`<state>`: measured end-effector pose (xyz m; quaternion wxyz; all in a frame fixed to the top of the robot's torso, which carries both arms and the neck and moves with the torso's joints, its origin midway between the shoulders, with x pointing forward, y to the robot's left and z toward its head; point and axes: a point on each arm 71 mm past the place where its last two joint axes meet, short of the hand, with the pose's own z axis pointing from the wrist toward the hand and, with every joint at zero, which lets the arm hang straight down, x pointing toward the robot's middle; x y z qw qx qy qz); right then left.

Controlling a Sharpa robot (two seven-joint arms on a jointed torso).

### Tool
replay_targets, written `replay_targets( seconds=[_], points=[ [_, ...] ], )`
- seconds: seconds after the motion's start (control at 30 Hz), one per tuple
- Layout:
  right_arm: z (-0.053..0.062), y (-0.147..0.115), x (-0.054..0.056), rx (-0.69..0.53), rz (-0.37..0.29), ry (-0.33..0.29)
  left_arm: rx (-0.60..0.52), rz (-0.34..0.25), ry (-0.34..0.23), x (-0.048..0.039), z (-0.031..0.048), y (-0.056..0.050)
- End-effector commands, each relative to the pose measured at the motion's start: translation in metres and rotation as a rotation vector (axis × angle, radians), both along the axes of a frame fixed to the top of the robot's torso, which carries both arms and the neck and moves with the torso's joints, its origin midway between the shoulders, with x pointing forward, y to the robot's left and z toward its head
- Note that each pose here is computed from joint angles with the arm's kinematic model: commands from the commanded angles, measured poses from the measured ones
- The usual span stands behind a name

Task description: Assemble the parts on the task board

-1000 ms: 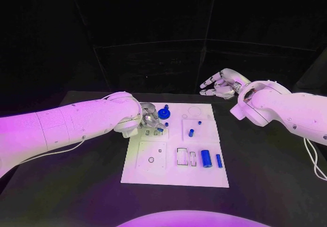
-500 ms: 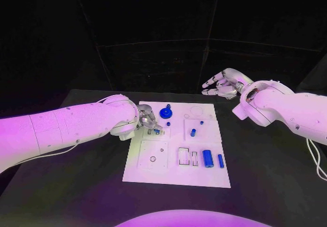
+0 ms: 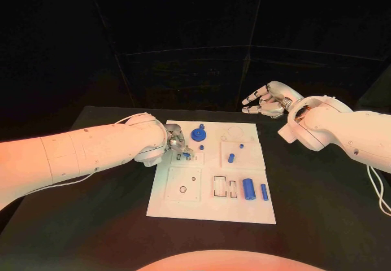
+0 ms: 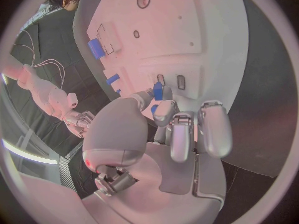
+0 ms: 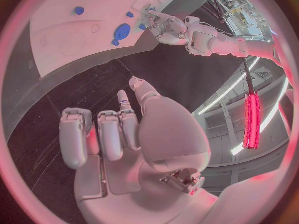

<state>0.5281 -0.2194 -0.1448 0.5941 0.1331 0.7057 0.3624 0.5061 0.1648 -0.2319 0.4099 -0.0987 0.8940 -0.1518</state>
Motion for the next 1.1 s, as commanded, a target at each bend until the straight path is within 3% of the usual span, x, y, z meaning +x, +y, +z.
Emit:
replay_targets(
  seconds=[0.03,1.1],
  points=[
    [0.002,0.001,0.000,0.000,0.006,-0.008,0.019,0.000,-0.022,0.0016,0.0012,-0.001],
    [0.001,0.004,0.000,-0.003,0.015,0.002,0.066,-0.069,0.033,-0.0013,-0.0075,-0.013]
  ],
)
